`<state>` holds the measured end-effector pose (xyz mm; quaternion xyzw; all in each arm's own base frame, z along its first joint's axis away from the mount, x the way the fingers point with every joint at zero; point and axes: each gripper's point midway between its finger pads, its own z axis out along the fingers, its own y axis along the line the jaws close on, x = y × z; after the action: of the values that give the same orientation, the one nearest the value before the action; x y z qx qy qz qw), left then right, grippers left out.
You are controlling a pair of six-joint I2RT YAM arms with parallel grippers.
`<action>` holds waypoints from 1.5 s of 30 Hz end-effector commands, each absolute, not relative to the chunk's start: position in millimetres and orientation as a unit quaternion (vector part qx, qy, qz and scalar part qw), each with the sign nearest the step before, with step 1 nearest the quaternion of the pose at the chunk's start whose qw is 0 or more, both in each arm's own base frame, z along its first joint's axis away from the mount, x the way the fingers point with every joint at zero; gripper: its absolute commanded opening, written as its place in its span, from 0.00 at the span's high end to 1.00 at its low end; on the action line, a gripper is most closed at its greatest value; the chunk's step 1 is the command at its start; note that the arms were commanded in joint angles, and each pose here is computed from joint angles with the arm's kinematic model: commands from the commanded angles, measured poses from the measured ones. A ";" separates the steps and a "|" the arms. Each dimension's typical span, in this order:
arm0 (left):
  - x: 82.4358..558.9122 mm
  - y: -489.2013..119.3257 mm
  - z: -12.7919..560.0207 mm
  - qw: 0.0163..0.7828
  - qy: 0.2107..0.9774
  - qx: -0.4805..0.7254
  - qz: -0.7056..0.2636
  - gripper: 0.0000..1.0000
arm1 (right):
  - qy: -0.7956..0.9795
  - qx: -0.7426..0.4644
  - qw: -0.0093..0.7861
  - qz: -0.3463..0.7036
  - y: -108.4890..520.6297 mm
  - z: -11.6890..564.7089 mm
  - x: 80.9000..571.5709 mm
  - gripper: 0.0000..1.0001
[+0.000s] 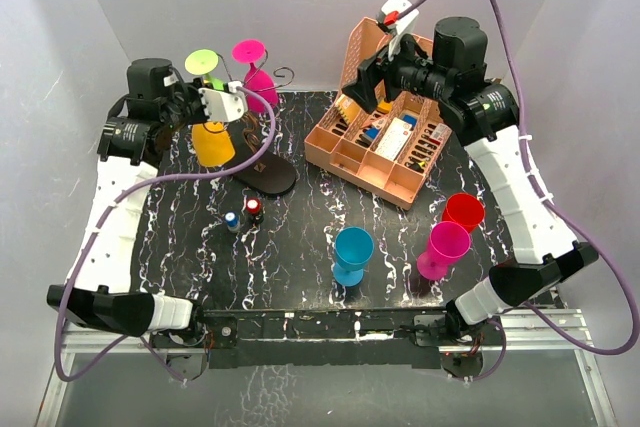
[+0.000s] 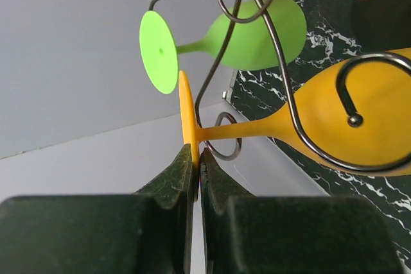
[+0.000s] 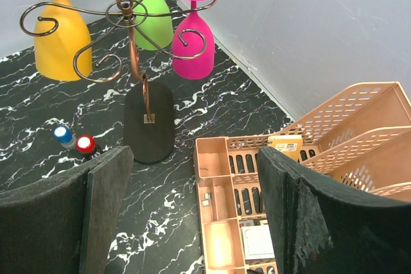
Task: Place the wine glass upside down on the wine glass rack
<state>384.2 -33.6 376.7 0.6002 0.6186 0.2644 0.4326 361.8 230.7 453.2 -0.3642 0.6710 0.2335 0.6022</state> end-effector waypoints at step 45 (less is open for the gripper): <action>404.8 7.2 388.7 0.421 0.640 0.505 0.398 1.00 | 0.637 -0.368 0.639 0.225 224.5 477.7 350.2 0.14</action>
<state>419.5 -0.5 367.8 0.5234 0.6441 0.3775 0.4108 356.2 228.2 449.4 -0.3652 0.6721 0.2330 0.6005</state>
